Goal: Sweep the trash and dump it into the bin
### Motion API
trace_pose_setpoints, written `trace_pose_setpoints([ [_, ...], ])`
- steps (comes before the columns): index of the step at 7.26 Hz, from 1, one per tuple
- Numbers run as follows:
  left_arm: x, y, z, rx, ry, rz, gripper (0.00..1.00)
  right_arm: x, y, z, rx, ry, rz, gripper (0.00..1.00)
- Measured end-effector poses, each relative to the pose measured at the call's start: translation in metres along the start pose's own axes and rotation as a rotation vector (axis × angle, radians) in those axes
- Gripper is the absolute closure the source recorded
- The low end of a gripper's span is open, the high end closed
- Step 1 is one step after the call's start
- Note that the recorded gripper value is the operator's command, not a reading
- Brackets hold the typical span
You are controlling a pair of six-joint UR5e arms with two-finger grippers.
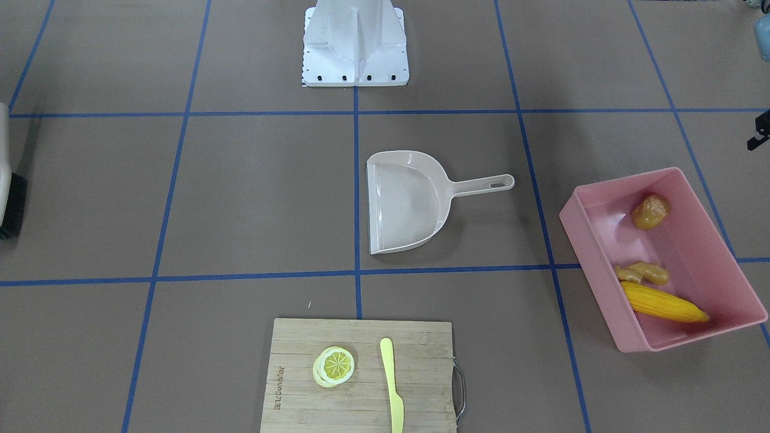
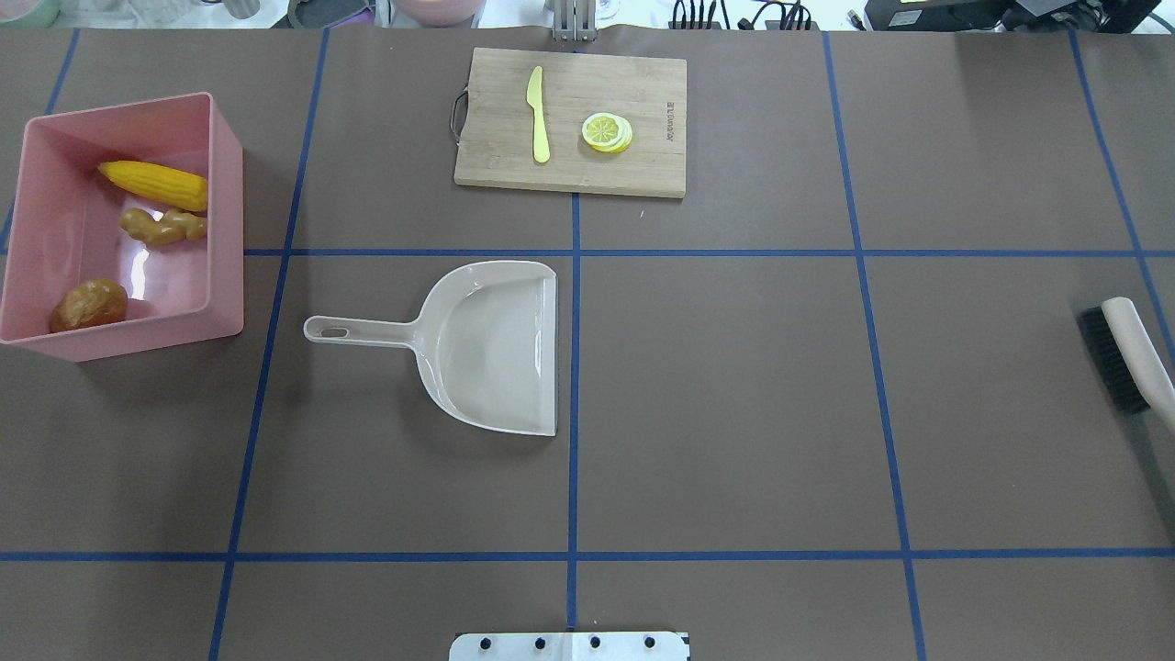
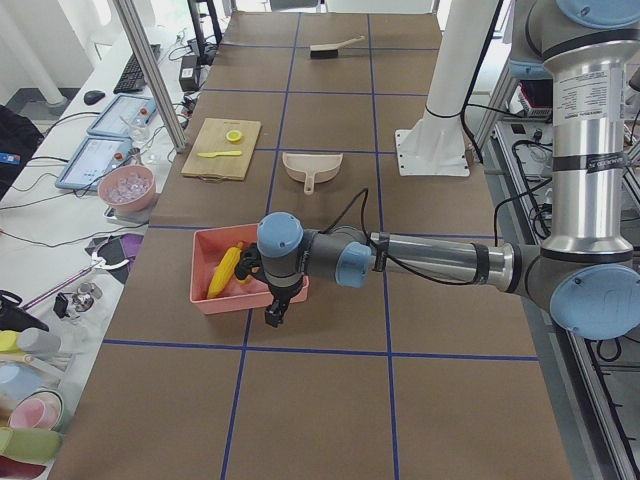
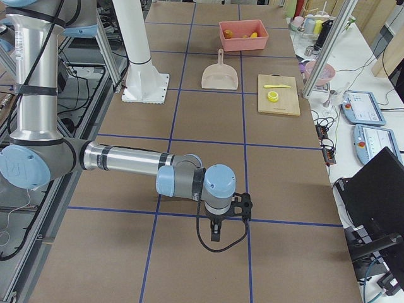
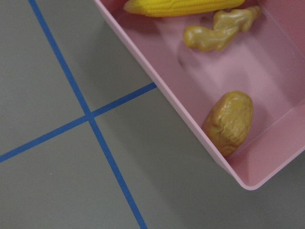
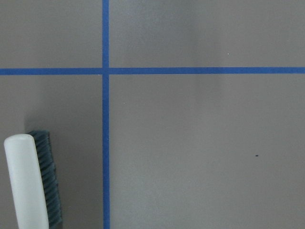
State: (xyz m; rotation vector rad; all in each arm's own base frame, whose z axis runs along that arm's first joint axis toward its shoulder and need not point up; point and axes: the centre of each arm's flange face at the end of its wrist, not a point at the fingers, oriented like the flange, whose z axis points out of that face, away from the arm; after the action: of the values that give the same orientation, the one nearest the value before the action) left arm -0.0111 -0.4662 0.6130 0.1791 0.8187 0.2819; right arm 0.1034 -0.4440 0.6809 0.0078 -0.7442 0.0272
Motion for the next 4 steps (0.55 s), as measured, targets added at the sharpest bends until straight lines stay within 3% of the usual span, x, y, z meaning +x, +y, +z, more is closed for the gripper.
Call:
trace_pose_setpoints([
  [2, -0.025, 0.011, -0.007, 0.014, -0.009, -0.196, 0.01, -0.017, -0.001, -0.012, -0.006, -0.004, 0.043, 0.00],
  [4, -0.039, 0.031, -0.009, 0.015, -0.009, -0.280, 0.01, -0.022, 0.001, -0.012, -0.008, -0.003, 0.050, 0.00],
])
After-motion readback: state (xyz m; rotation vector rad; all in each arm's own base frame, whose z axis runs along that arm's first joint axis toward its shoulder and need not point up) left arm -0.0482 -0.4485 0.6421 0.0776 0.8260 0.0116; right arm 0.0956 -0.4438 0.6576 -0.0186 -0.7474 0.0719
